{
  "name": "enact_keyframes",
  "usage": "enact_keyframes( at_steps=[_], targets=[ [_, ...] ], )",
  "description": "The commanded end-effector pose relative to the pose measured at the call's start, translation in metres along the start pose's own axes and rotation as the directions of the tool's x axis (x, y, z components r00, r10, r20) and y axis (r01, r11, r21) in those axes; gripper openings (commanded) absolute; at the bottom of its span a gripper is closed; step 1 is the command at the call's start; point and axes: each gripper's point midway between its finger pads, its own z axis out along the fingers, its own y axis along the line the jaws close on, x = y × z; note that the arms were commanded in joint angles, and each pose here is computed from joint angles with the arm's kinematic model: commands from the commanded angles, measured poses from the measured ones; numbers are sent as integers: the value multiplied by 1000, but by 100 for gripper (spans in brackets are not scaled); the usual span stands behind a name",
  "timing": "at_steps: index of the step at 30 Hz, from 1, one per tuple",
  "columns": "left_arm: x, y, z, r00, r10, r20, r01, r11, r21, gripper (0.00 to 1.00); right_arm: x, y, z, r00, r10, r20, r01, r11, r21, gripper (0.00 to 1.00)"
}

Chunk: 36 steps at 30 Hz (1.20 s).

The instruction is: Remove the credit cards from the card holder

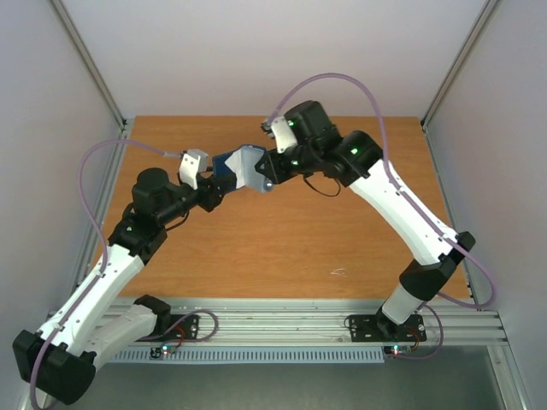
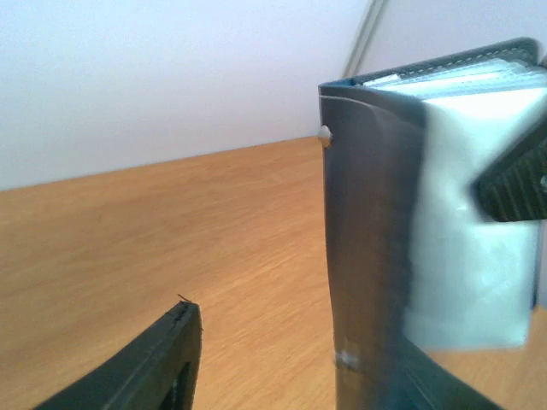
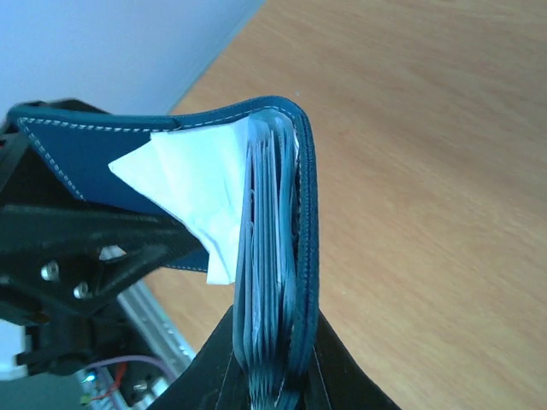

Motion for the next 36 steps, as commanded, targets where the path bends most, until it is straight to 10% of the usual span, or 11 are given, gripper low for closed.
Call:
enact_keyframes(
  at_steps=[1,10,16,19,24,36],
  targets=[
    [-16,-25,-13,997,-56,60,45,983,177,40,-9,33,-39,998,-27,65,46,953,-300,1],
    [-33,-73,-29,989,-139,57,96,878,468,44,-2,50,-52,994,-77,75,102,898,-427,1],
    [-27,-62,-24,989,-136,53,103,908,406,22,0,73,-66,988,-116,101,153,817,-556,3],
    [-30,-68,-28,990,-128,65,88,897,433,1,3,77,-74,982,-146,122,190,792,-580,20],
    [-50,-73,-38,978,-158,132,81,884,460,0,6,47,-74,984,-107,144,168,829,-533,45],
    [-59,-79,-43,975,-163,148,71,870,488,0,4,25,-56,980,-93,174,161,890,-428,58]
  ],
)
